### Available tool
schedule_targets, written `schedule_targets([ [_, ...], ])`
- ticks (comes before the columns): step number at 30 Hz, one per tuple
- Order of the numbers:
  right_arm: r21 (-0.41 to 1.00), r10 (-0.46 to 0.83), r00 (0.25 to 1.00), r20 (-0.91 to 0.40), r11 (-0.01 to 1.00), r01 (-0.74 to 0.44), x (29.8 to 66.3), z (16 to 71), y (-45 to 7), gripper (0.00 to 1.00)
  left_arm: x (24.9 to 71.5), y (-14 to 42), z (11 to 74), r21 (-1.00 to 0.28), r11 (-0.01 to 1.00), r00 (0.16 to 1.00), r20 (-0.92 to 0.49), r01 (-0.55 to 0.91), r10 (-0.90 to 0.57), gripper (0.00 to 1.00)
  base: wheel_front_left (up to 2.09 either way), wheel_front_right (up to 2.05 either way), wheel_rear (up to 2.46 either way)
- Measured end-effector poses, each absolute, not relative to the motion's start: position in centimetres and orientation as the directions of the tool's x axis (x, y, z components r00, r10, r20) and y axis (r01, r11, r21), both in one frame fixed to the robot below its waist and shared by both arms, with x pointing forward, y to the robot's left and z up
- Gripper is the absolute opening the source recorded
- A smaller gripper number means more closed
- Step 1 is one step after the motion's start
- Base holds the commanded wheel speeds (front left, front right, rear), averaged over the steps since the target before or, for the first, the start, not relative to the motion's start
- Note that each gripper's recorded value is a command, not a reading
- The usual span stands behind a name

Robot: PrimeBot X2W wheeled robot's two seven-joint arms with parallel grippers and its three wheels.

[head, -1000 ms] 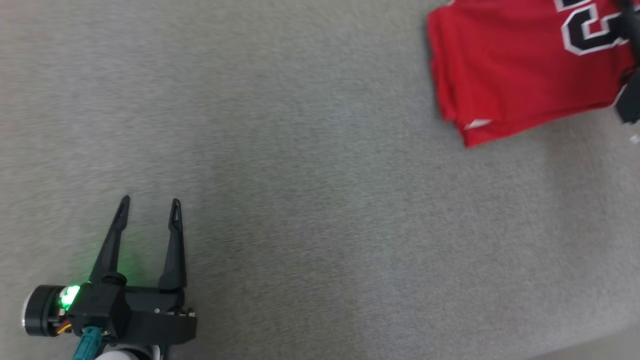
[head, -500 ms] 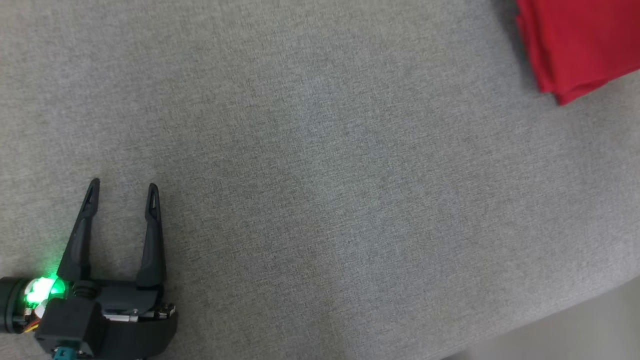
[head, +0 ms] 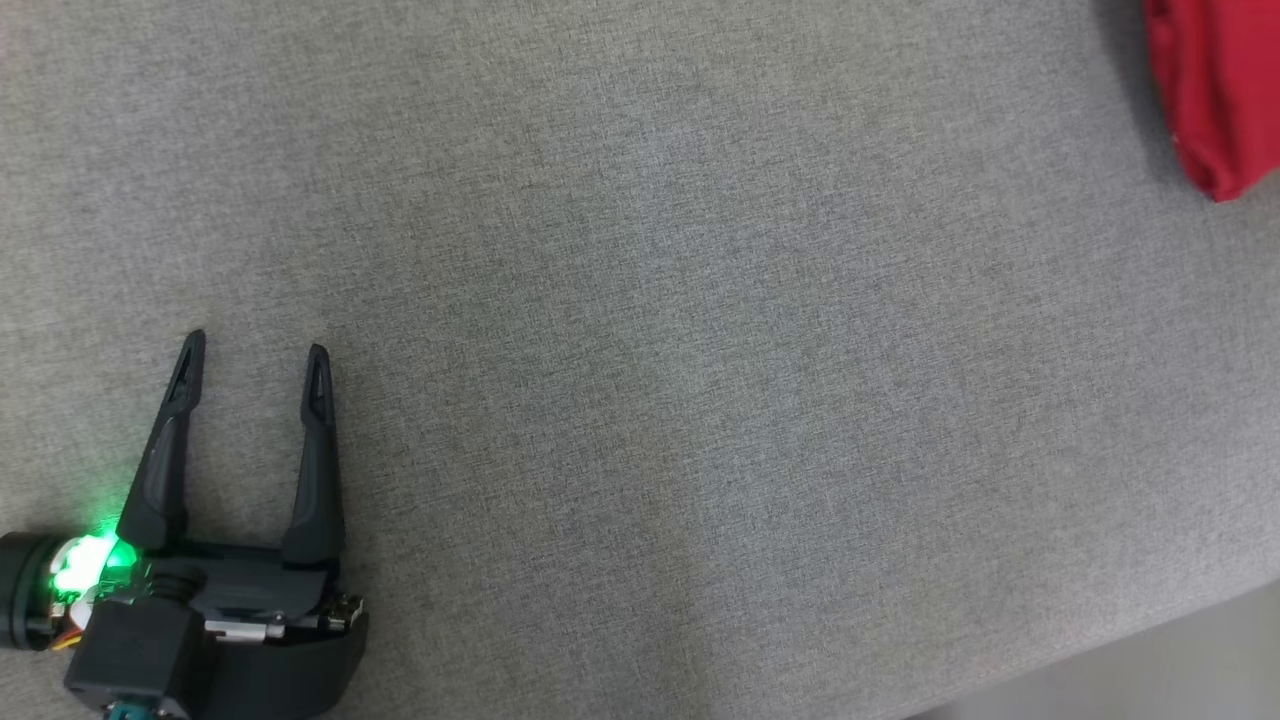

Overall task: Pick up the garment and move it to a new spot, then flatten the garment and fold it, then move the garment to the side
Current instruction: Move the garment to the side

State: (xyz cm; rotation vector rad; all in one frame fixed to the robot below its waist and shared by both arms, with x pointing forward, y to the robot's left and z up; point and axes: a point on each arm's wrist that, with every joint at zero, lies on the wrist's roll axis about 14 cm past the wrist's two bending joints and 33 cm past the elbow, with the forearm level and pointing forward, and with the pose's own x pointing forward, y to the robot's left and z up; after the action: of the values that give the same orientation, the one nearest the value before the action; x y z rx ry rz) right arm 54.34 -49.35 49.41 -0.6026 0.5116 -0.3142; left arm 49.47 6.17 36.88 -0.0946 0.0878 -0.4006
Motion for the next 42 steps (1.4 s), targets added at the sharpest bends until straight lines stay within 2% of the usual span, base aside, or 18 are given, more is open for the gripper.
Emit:
schedule_targets([
  [10, -0.516, -0.310, 0.929, -0.202, 0.840, 0.168, 56.7, 53.8, -45.6, 1.00, 49.3, 6.8, 38.9, -0.115, 0.930, 0.933, -0.051, 0.350, -0.357, 1.00, 0.00, 0.00, 0.00],
  [15, -0.431, -0.205, 0.977, -0.057, 0.888, 0.162, 56.8, 58.4, -42.7, 1.00, 48.0, 8.4, 40.2, -0.102, 0.946, 0.947, -0.065, 0.308, -0.315, 1.00, 0.00, 0.00, 0.00],
  [26, -0.251, -0.058, 0.993, 0.099, 0.965, 0.081, 50.5, 58.6, -35.1, 1.00, 44.4, 11.8, 45.2, -0.092, 0.973, 0.977, -0.010, 0.213, -0.214, 1.00, 0.00, 0.00, 0.00],
  [35, -0.095, -0.007, 0.989, 0.150, 0.995, 0.021, 44.7, 56.7, -29.2, 1.00, 41.7, 13.4, 49.0, -0.077, 0.981, 0.983, 0.063, 0.179, -0.174, 1.00, 0.00, 0.00, 0.00],
  [42, 0.001, 0.021, 0.987, 0.160, 1.000, -0.022, 42.0, 55.4, -25.8, 1.00, 40.0, 15.1, 50.8, -0.061, 0.988, 0.985, 0.104, 0.143, -0.136, 1.00, 0.00, 0.00, 0.00],
])
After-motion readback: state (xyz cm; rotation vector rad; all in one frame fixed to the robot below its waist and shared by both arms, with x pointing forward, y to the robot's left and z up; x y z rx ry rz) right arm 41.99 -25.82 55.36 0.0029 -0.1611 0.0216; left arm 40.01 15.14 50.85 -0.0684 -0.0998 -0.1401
